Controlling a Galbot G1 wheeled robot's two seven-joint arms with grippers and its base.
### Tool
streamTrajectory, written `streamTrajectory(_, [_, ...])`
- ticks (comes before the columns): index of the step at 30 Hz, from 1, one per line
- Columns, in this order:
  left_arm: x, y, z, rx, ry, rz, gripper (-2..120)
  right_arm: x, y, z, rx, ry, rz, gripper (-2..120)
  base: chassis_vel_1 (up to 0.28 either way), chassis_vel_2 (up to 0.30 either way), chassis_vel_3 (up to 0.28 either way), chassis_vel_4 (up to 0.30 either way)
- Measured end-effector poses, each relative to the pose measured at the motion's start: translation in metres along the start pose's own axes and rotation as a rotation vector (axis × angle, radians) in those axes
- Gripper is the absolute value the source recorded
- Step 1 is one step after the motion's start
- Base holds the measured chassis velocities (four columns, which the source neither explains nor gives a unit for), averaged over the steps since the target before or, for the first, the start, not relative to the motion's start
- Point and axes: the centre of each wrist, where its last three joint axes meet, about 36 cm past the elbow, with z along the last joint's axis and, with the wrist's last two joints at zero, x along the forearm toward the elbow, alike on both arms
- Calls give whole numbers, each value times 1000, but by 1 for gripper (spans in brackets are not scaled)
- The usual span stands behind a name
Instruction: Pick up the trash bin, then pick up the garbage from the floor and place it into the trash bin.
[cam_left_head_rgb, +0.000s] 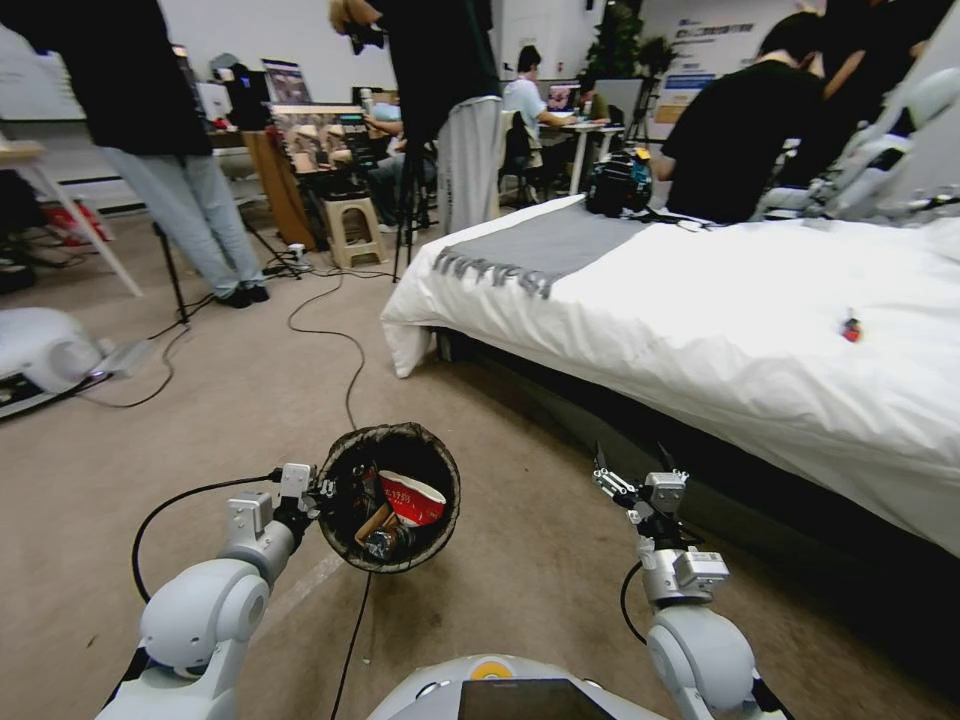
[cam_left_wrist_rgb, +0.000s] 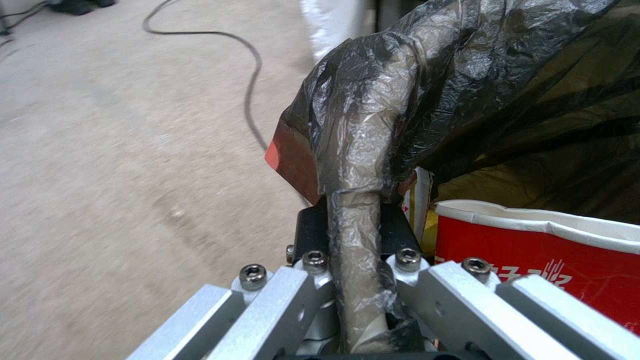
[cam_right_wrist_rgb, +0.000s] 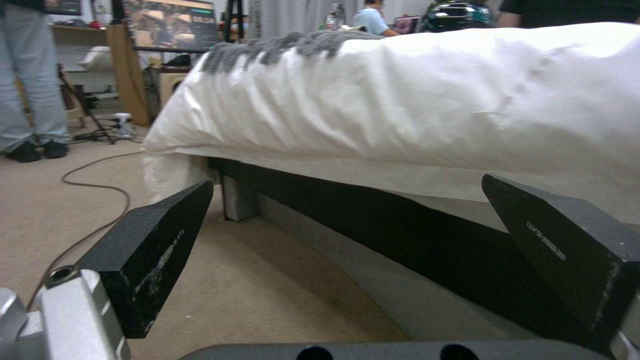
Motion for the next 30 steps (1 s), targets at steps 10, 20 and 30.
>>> streamTrajectory(10, [3,0,-3,5,-13,5,1,-1,-1,2,4,9,-1,100,101,101,92,91])
streamTrajectory(20, [3,1,-4,6,-13,2,1,-3,1,4,3,18,-2,100,104,98,99,97])
streamTrajectory(30, [1,2,-3,6,-10,1,1,-5,0,8,5,26,4,100,85,94,94,93])
